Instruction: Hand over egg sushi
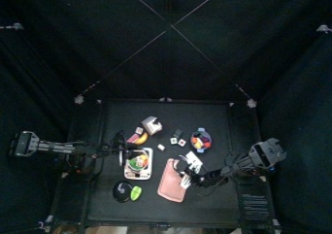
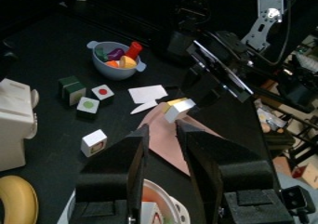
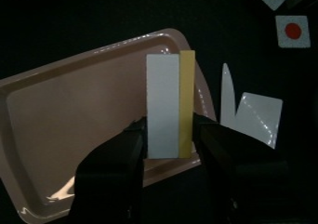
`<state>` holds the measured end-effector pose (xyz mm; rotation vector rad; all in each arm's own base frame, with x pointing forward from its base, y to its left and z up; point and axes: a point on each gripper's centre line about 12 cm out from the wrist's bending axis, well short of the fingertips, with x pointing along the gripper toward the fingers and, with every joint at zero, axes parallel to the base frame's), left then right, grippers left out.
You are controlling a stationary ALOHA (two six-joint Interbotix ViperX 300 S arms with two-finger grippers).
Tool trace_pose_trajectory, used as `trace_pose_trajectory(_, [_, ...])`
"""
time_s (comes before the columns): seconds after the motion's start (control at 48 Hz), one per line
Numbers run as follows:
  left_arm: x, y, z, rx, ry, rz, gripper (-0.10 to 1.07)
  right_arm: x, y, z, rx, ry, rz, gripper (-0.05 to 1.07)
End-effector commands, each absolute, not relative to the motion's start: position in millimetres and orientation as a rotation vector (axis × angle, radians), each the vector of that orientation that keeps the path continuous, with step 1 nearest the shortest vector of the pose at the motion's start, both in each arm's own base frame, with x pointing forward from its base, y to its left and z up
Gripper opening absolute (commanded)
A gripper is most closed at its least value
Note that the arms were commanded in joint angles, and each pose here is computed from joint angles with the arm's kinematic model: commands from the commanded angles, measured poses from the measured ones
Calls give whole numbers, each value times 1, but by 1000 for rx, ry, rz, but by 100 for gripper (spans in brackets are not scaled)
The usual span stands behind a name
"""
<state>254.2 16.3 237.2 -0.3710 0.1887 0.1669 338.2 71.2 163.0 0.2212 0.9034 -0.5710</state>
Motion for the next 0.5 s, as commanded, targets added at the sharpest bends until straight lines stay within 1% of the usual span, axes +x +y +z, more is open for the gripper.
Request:
trace_pose_trajectory(0.0, [259, 15, 246, -387, 160, 163, 71, 339, 69, 184, 224, 850, -572, 56])
trace_pose_trajectory(0.167, [267, 12, 254, -409, 138, 158, 71, 341, 62, 206, 163, 774, -584, 56])
trace_pose_trajectory(0.333, [291, 5, 257, -462, 165, 153, 72, 347, 58, 223, 46, 681, -565, 56])
trace_pose_trajectory(0.479, [316, -7, 256, -471, 200, 127, 72, 353, 54, 233, -82, 600, -555, 56])
